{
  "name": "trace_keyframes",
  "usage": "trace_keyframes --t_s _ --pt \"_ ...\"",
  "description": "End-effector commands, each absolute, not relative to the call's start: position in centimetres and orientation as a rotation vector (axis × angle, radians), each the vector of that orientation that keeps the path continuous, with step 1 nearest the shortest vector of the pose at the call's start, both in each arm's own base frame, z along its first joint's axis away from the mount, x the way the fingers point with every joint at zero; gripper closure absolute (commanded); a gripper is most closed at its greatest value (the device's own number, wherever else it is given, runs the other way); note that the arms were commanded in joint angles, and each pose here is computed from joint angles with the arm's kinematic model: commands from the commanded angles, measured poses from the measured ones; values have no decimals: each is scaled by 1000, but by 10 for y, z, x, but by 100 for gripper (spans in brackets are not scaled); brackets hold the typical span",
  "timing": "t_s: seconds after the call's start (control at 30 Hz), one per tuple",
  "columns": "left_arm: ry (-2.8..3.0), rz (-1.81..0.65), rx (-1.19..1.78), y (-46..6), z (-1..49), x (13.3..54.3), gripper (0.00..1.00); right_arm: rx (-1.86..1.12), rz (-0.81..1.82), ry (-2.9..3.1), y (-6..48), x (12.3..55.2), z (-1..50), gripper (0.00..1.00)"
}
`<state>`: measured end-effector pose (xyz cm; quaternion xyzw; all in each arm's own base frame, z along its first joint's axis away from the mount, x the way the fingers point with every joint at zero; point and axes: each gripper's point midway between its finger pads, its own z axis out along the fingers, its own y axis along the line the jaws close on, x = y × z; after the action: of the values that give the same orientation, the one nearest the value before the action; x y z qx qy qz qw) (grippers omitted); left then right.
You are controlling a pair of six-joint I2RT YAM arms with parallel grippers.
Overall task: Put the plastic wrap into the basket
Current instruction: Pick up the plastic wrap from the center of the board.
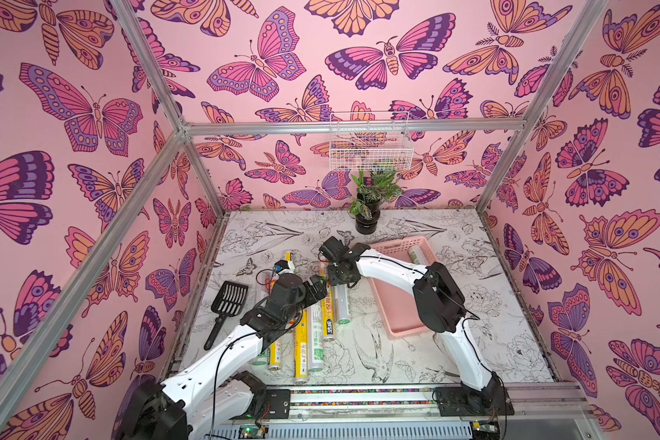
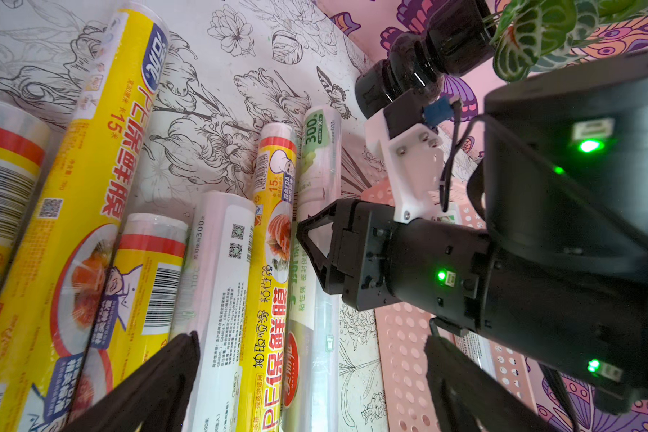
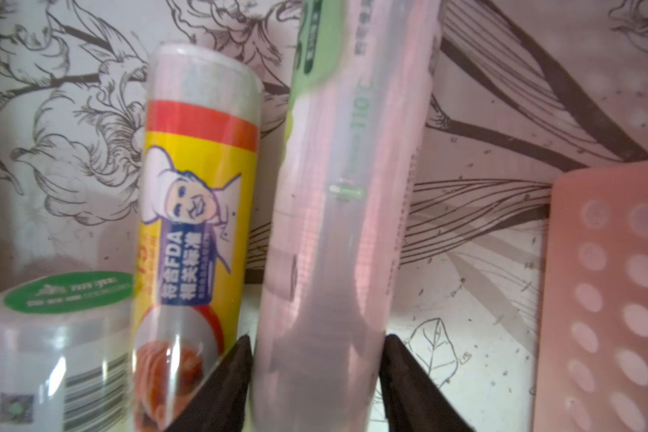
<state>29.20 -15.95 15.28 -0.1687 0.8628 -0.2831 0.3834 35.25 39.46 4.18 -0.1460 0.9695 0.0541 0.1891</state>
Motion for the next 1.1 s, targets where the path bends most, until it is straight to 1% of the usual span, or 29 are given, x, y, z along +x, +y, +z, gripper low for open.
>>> trace_keyframes --t_s 0.0,0.17,0.43,0.57,0.7,0.83,1.07 --pt "2213 -677 -457 -150 144 288 0 -450 33 2770 382 347 19 41" --pt "2210 -669 -454 -148 145 289 0 -464 16 2772 385 350 17 40" --pt "2218 -684 -457 -150 144 287 0 -447 -22 2781 380 350 8 41" --pt "2219 -695 -452 -152 146 288 0 -434 -25 2761 377 351 18 48" --pt "2228 -712 -443 -156 147 288 0 -419 29 2712 378 352 43 55" --pt "2237 -738 -421 -162 150 289 0 -417 91 2664 375 349 72 67" --pt "2238 -806 -351 -176 163 290 0 -456 336 2568 370 323 119 73"
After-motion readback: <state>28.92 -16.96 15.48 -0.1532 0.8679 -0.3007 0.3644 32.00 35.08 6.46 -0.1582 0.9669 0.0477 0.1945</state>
